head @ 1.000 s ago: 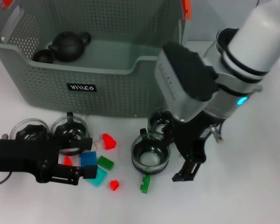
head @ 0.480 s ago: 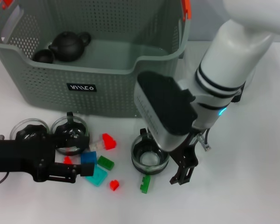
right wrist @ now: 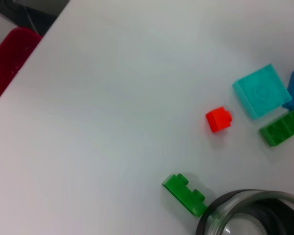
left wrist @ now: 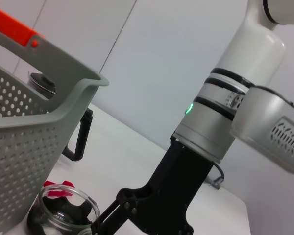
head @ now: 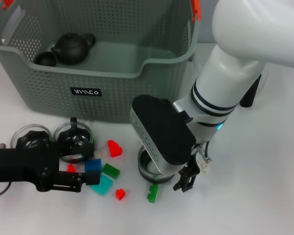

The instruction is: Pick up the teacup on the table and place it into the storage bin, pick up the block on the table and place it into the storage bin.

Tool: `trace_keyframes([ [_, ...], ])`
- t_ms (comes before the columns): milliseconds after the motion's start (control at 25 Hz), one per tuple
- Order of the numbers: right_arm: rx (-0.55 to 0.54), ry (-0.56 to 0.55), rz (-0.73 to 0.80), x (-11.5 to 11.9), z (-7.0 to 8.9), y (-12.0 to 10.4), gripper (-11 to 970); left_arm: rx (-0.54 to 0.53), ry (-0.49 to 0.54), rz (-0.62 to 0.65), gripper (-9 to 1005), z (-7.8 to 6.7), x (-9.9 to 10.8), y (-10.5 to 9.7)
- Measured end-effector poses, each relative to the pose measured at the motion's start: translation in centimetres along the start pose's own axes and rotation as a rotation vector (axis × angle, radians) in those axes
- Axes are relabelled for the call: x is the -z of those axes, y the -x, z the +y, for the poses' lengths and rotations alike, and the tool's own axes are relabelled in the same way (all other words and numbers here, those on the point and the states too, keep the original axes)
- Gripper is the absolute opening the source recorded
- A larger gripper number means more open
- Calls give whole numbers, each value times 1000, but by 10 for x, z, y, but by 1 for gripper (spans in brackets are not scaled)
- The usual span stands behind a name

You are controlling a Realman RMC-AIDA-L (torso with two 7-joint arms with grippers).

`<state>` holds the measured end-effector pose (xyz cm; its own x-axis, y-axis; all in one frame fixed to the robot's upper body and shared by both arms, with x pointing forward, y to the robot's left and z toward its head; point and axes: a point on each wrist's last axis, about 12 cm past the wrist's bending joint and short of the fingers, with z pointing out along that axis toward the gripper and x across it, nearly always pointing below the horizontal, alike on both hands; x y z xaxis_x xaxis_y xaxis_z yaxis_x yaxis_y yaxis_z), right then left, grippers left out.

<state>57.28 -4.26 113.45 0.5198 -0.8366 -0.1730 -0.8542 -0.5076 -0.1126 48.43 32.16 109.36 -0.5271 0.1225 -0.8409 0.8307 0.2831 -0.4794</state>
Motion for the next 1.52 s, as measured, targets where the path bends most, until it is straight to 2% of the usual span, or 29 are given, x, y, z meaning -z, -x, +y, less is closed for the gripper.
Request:
trace_keyframes([
  [560,-30,-13,-12,-7,1,-3,874,1,9,-1,922,1,0,-1],
  [1200,-47,-1,-37,-7,4,-5,204,-7,22,-13,919,-1,4,-5],
  [1440,-55,13,-43,-5,5,-4,52,-6,18,-13,918,-2,5,-6],
  [1520,-57,15,-46,-4,6,-3,52,-5,20,-13,918,-2,6,-6],
])
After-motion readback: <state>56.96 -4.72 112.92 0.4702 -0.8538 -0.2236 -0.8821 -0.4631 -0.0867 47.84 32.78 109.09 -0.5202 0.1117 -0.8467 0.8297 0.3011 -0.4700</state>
